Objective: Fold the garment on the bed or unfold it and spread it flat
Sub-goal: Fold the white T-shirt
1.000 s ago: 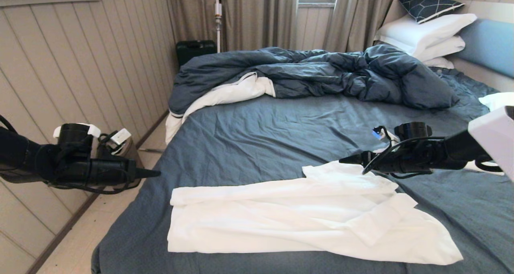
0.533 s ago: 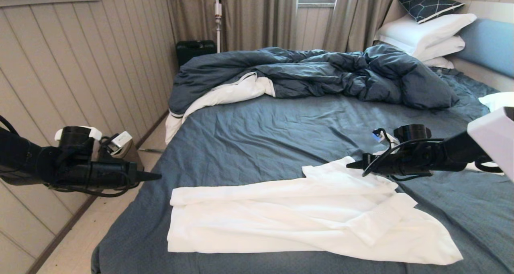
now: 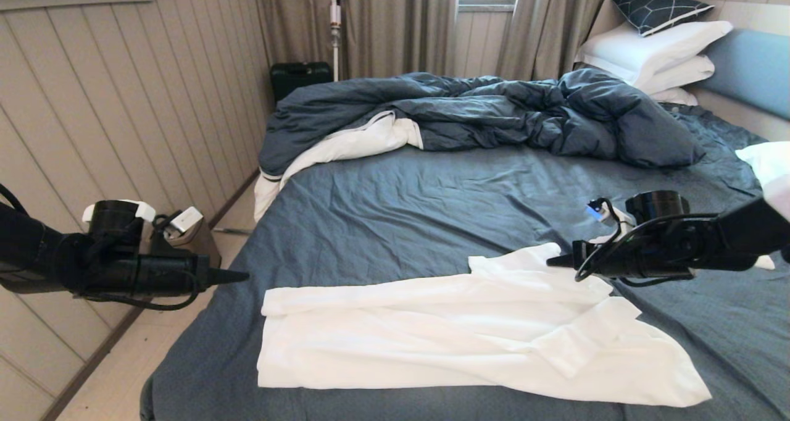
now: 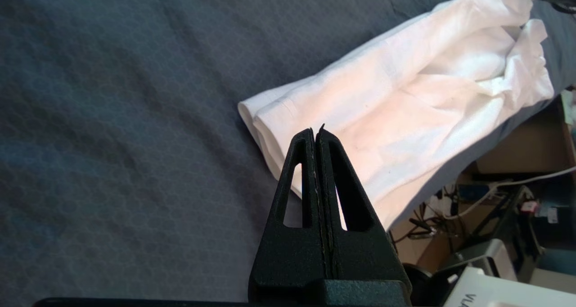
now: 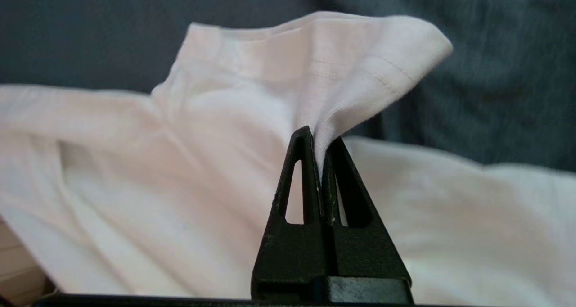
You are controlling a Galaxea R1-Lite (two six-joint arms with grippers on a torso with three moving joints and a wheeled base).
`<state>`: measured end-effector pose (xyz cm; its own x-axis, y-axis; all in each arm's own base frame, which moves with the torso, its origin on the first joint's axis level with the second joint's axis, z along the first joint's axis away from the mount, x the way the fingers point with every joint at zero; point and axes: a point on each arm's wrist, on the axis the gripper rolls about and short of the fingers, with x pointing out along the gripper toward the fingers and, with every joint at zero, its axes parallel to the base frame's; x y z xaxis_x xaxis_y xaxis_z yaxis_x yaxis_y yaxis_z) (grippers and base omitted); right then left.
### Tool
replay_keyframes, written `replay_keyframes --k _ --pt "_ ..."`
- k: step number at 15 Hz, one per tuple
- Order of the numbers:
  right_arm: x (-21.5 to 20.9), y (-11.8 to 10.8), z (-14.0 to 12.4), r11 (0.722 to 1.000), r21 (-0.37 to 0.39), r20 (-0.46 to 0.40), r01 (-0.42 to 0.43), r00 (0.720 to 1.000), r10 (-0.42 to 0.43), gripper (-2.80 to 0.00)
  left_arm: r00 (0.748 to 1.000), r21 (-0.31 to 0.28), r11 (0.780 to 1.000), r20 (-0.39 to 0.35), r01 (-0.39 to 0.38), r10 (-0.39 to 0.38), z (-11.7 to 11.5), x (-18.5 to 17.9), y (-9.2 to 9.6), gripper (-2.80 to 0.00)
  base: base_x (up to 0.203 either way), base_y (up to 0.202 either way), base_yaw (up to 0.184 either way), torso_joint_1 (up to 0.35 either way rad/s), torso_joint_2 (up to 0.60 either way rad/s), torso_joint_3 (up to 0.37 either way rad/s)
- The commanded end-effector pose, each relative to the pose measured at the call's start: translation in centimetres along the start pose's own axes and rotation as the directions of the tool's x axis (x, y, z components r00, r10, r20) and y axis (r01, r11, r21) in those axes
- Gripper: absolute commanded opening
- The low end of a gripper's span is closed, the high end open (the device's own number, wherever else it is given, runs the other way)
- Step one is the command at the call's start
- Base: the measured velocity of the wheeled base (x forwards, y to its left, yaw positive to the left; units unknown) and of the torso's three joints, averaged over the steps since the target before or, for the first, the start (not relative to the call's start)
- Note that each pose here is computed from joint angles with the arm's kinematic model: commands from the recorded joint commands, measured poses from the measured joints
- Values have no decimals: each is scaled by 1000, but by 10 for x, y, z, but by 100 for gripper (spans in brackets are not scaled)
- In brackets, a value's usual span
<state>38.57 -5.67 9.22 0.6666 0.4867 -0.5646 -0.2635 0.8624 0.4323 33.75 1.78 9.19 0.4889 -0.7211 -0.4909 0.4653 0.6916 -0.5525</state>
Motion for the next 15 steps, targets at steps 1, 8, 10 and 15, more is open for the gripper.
replay_keyframes --k 1,8,10,15 --pt "-24 16 0 1000 -21 27 0 1000 0 -280 1000 2 1000 1 6 -6 -3 1 0 -280 0 0 0 0 0 0" --pt "-77 29 -54 997 -62 -10 44 999 -45 -280 1000 5 1000 -1 7 -7 -7 0 -2 -280 0 0 0 0 0 0" --pt "-85 27 -71 995 -78 -11 60 998 -62 -280 1000 6 1000 -6 10 -10 -8 1 -2 -280 0 0 0 0 0 0" --pt "-101 15 -102 988 -104 0 112 994 -113 -280 999 9 1000 -27 24 -23 -12 7 -5 -280 0 0 0 0 0 0"
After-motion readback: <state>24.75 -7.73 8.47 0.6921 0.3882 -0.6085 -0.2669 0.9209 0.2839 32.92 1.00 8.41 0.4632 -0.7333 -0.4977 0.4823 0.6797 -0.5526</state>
